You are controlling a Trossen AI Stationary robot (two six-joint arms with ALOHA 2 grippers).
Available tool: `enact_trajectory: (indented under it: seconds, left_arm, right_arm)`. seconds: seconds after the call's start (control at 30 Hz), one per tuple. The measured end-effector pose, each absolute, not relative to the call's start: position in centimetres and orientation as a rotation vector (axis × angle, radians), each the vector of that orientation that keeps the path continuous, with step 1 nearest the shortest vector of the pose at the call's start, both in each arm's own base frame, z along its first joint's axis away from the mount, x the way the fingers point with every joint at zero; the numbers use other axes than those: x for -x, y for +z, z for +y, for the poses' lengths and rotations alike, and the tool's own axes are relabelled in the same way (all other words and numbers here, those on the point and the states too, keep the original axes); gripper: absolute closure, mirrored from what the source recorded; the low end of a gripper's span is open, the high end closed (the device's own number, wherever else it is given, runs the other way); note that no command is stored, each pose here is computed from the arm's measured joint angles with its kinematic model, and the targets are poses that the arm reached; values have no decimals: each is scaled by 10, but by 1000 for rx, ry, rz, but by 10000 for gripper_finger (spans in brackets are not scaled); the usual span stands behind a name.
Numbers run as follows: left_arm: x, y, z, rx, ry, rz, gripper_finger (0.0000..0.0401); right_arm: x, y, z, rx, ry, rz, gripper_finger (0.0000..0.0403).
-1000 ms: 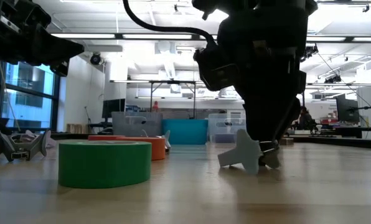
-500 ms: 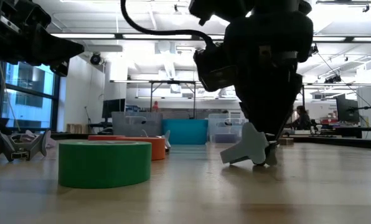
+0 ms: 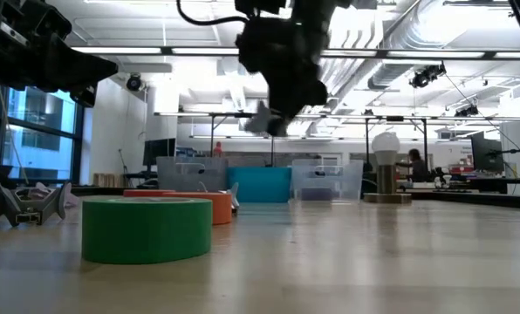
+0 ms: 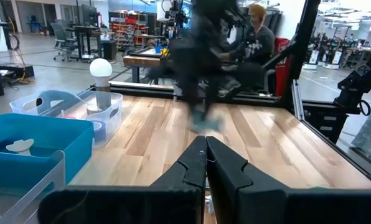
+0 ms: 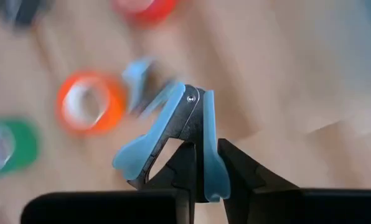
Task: Pick and place Stapler, Stapler remover, tape
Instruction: Put the bottom blue staple remover into the blue bin
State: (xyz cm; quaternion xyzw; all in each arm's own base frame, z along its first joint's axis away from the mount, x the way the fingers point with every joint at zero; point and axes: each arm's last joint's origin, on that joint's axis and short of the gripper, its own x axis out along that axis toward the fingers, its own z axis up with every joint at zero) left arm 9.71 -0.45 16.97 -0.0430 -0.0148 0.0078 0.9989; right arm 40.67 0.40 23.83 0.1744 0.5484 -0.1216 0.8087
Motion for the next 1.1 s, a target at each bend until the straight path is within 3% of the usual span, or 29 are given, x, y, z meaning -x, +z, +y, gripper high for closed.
enact_trajectory:
  seconds: [0.2, 0.37, 0.73, 1.1]
  left_arm:
    - [-97, 170, -4, 86, 16, -30, 396]
    - [-97, 170, -4, 86, 16, -30, 396]
    - [-97, 170, -4, 86, 16, -30, 396]
    - [-97, 170, -4, 86, 16, -30, 396]
  right_arm:
    - [-410, 271, -75, -363, -415, 1037, 368]
    - [-398, 271, -128, -327, -482, 1028, 368]
    - [-376, 246, -197, 55, -308, 1063, 367]
    - [-378, 215, -230, 179, -176, 1061, 361]
